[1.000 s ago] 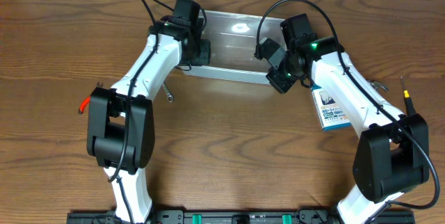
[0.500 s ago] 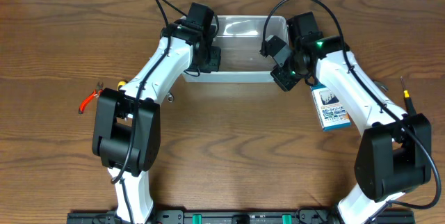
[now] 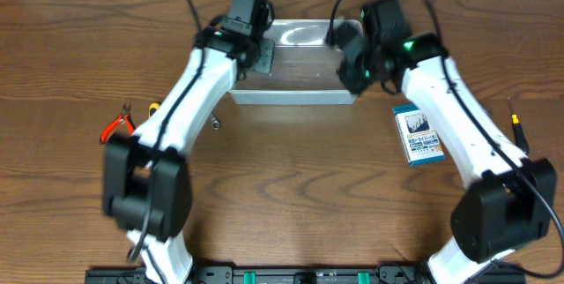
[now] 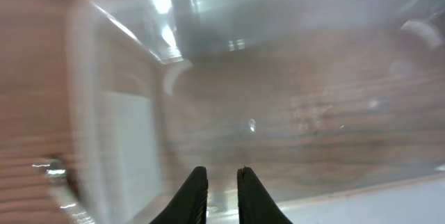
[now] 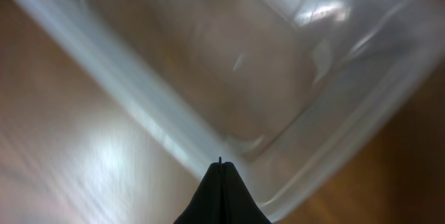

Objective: Pack container
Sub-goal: 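Grip the container rim with both grippers and pull it toward center, then release the container and lift both grippers away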

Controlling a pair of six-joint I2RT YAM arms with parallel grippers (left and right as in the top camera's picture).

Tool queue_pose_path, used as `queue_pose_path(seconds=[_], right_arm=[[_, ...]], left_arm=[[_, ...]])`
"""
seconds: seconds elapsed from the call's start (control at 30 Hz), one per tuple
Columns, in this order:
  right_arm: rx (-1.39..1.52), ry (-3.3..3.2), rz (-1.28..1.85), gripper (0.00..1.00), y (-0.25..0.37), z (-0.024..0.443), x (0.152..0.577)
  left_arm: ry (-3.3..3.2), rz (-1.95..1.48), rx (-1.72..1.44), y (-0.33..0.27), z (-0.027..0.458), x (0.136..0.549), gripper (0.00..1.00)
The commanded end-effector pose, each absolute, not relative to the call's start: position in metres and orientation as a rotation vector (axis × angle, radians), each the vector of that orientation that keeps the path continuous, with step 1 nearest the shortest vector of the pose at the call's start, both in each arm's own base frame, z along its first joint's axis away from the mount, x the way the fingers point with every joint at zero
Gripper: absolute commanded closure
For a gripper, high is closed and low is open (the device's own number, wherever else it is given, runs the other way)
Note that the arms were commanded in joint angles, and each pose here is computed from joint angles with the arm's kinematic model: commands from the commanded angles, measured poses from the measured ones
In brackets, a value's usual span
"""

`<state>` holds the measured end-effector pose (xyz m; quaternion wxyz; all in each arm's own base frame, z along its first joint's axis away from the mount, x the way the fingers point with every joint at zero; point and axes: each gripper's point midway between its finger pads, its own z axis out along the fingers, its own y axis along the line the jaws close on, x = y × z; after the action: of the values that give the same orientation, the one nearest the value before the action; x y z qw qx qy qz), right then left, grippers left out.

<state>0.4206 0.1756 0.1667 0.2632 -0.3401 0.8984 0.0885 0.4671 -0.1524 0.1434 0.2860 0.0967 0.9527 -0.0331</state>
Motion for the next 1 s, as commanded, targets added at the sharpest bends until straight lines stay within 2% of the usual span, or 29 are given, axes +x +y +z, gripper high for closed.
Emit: queue_pose_path(seconds=[0.0,0.1,0.27,0.53,0.97], right_arm=[[-0.685,2.351,0.218,0.99,0.172,0.226,0.440],[-0.579,2.366,0.198,0.99,0.165,0.224,0.451],[-0.529,2.499,0.201,0.99,0.158,0.175,0.459],[-0.530,2.625,0.192,0.99,0.158,0.109,0.468],[-0.384,2.682,0.131,0.99,0.127,0.094,0.477]], left_arm=[[2.396,-0.046,0.236,-0.139,0.218,0.459,0.85],[2.368,-0.018,0.150,-0.122,0.247,0.442,0.85],[2.360,0.097,-0.031,-0.073,0.275,0.415,0.86],[2.425,0.130,-0.190,-0.036,0.269,0.397,0.86],[2.443,0.138,-0.188,-0.035,0.266,0.394,0.86]])
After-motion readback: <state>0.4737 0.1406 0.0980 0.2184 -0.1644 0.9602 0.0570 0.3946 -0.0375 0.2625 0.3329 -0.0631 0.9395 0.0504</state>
